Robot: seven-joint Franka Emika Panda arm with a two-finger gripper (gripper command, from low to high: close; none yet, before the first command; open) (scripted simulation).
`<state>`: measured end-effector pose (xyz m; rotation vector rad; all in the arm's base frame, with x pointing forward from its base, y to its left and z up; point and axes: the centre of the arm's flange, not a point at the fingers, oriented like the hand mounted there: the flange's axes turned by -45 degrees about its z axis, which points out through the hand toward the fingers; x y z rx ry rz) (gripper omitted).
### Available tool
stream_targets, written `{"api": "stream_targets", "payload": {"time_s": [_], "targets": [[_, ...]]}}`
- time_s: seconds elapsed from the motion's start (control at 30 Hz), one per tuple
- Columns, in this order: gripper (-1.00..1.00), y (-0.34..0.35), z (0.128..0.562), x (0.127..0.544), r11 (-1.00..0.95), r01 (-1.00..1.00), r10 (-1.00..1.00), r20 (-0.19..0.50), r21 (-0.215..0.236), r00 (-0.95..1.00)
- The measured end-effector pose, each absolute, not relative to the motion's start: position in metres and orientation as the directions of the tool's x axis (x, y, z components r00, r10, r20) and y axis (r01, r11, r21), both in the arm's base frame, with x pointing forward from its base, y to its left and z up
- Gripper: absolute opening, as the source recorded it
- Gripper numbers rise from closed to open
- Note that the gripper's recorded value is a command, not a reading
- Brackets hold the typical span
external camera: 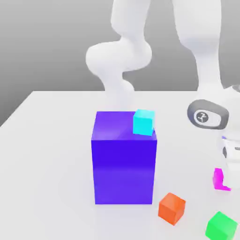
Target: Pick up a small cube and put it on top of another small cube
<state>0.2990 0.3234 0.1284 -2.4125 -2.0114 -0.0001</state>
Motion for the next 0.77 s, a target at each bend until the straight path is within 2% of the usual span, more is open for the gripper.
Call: {"api": "stream_targets", "payload": {"time_s": [0.23, 0.5, 0.57, 0.63, 0.67, 0.77], "targets": [[-1.00, 0.322, 0.190, 0.307, -0.199, 0.980, 0.980, -0.001, 0.001, 0.199], [-1.00, 0.265, 0.235, 0.458, -0.529, 0.849, 0.849, -0.002, 0.000, 0.529], [-1.00, 0.254, 0.227, 0.476, -0.566, 0.824, 0.824, -0.001, -0.002, 0.566], [-1.00, 0.251, 0.201, 0.481, -0.575, 0.818, 0.818, 0.000, -0.001, 0.575], [1.00, 0.250, 0.188, 0.481, -0.577, 0.817, 0.817, 0.000, -0.002, 0.577], [1.00, 0.250, 0.188, 0.481, -0.577, 0.817, 0.817, 0.000, -0.002, 0.577]]}}
